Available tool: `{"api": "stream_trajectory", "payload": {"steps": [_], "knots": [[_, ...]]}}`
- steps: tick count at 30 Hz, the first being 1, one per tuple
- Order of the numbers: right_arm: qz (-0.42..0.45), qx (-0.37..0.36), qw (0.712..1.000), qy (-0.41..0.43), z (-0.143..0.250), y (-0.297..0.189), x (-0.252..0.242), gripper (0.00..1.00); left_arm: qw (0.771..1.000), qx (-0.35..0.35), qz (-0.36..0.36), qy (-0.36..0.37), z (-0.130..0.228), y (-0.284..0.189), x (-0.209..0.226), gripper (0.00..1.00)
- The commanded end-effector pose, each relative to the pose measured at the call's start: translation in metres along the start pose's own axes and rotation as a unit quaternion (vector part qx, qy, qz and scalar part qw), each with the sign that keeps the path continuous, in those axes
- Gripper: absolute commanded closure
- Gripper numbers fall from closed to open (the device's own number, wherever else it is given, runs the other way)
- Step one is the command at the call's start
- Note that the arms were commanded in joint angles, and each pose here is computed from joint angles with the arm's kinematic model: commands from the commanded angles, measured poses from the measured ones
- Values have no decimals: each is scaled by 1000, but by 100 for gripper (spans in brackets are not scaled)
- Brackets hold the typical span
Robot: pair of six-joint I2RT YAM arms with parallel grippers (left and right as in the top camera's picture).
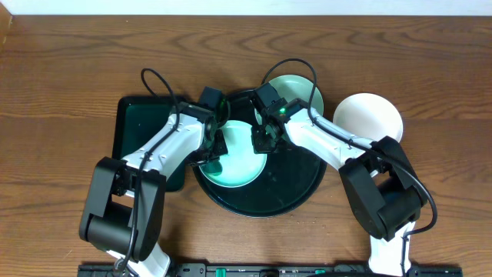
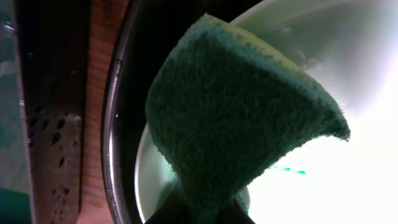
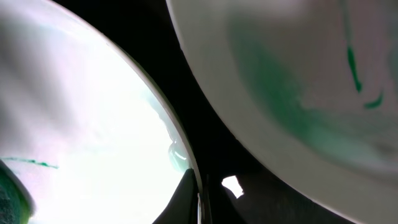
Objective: Clean dirty plates on tray and stack at the side
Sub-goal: 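Scrub the pale green plate with the sponge in the left gripper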
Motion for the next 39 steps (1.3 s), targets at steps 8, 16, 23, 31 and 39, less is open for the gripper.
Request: {"api": "stream_trajectory", "payload": {"steps": [8,16,23,31,39], "knots": [[21,4,1000,9,5,8,-5,99,970,95,169,148,43,-6,-64,93],[21,5,1000,9,5,8,-5,99,991,-45,39,124,-10,4,-34,93],[21,5,1000,9,5,8,-5,99,991,-95,-78,44,-23,1,6,93],[20,3,1000,9,4,8,-4,99,979,132,122,93,60,-3,-49,93],[20,4,1000,9,5,8,-4,99,981,119,124,95,57,0,-54,93]]}}
Point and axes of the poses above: each gripper's point midway between its finger pads, its own y axis out along the fingers, its own x axis along the line the jaws close on, z = x × y, the point moved 2 cm from there along -y, back along the fingers, and after that the axes turned 6 degrees about -y, right-handed, at the moved point
